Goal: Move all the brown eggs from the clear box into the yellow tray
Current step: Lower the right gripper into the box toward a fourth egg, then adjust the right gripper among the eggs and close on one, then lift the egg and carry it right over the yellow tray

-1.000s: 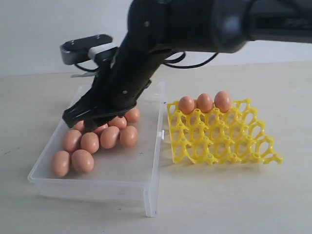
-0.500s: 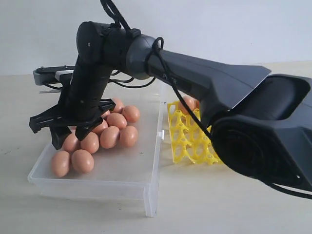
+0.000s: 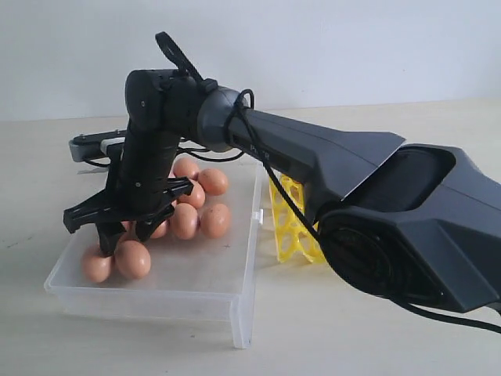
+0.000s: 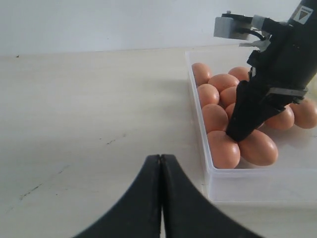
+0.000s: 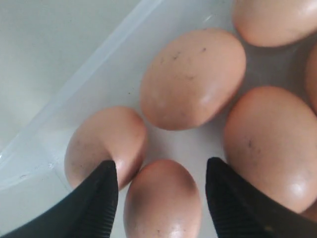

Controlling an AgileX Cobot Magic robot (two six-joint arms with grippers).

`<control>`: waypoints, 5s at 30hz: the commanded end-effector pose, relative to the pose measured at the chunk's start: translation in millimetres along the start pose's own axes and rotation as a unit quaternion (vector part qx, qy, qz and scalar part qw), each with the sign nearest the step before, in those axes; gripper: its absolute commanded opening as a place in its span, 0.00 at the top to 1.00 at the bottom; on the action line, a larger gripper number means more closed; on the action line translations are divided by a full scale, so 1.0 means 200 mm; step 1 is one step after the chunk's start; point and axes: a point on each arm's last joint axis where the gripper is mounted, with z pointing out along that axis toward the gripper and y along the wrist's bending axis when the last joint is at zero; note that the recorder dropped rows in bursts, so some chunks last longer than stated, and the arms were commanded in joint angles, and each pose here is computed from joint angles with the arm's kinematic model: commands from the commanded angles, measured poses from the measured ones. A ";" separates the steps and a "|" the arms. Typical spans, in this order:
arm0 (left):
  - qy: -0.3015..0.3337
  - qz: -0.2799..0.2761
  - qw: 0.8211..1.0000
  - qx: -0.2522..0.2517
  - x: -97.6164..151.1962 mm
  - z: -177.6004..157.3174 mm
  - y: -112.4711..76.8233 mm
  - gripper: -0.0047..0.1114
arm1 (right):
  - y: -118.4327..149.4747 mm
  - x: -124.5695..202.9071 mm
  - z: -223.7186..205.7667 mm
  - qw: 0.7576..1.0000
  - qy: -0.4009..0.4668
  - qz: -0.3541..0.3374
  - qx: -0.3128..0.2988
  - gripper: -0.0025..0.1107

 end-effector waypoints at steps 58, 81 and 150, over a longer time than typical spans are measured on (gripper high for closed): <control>-0.010 0.030 1.000 -0.001 -0.01 0.00 0.00 0.96 | 0.01 0.12 0.17 0.997 0.064 -0.001 0.046 0.44; -0.010 0.030 1.000 -0.001 -0.01 0.00 0.00 0.96 | 0.02 0.05 0.05 0.997 0.000 -0.025 0.073 0.44; -0.010 0.030 1.000 -0.001 -0.01 0.00 0.00 0.96 | 0.04 0.49 -0.67 0.920 -0.370 -0.092 0.095 0.98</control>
